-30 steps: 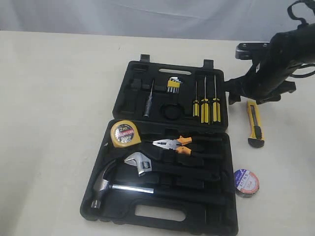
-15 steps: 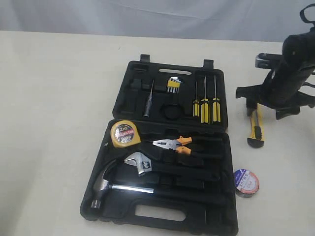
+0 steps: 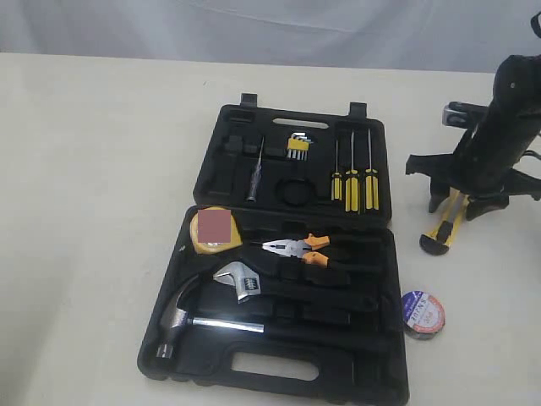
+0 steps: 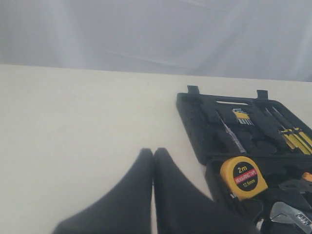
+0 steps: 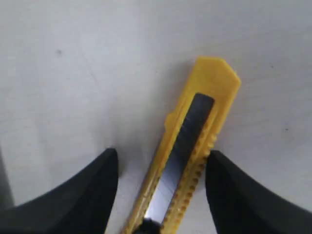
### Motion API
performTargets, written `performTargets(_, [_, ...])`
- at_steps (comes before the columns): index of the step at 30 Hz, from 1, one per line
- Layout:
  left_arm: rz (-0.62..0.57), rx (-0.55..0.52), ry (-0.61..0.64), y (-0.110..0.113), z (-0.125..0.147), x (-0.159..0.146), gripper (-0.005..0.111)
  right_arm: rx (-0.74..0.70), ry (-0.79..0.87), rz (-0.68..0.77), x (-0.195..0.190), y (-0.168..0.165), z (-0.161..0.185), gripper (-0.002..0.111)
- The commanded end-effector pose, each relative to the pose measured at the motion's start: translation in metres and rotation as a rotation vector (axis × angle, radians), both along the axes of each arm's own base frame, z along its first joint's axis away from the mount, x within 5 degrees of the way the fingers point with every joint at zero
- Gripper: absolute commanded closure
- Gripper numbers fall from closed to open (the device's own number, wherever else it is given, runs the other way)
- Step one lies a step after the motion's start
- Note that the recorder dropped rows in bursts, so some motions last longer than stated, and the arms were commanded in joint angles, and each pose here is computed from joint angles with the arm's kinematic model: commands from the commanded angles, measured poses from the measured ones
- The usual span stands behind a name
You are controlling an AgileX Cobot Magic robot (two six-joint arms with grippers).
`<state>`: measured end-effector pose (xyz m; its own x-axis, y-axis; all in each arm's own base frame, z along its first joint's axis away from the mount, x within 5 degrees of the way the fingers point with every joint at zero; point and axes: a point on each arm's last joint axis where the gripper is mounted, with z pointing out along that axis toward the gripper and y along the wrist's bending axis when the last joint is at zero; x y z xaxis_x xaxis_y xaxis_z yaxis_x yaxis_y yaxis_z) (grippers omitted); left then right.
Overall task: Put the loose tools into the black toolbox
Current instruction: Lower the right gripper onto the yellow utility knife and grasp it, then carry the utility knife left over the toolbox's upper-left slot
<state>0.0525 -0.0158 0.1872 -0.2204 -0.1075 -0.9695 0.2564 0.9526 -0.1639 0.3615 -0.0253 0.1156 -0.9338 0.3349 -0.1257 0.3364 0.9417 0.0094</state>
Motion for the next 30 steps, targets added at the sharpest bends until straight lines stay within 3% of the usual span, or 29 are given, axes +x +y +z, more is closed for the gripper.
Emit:
performTargets(1, [-0.005,-0.007,0.004,0.000,0.001,0.000,0.107,0.009,0.023,0.011,-0.002,0.000,0.000,0.056])
performTargets(3, [-0.005,-0.007,0.004,0.000,0.001,0.000,0.107,0.009,0.024,0.011,-0.002,0.000,0.000,0.060])
performTargets(7, [-0.005,-0.007,0.004,0.000,0.001,0.000,0.107,0.008,0.025,0.022,-0.002,0.000,0.000,0.090])
performTargets(11, [-0.005,-0.007,0.004,0.000,0.001,0.000,0.107,0.002,0.024,0.074,-0.002,0.000,0.000,0.109])
performTargets(18, [-0.005,-0.007,0.004,0.000,0.001,0.000,0.107,0.045,-0.033,0.080,0.000,0.004,0.012,0.109])
performTargets(24, [-0.005,-0.007,0.004,0.000,0.001,0.000,0.107,0.132,-0.202,0.080,0.000,0.015,0.059,0.109])
performTargets(30, [-0.005,-0.007,0.004,0.000,0.001,0.000,0.107,0.169,-0.370,0.140,-0.003,0.046,0.101,0.109])
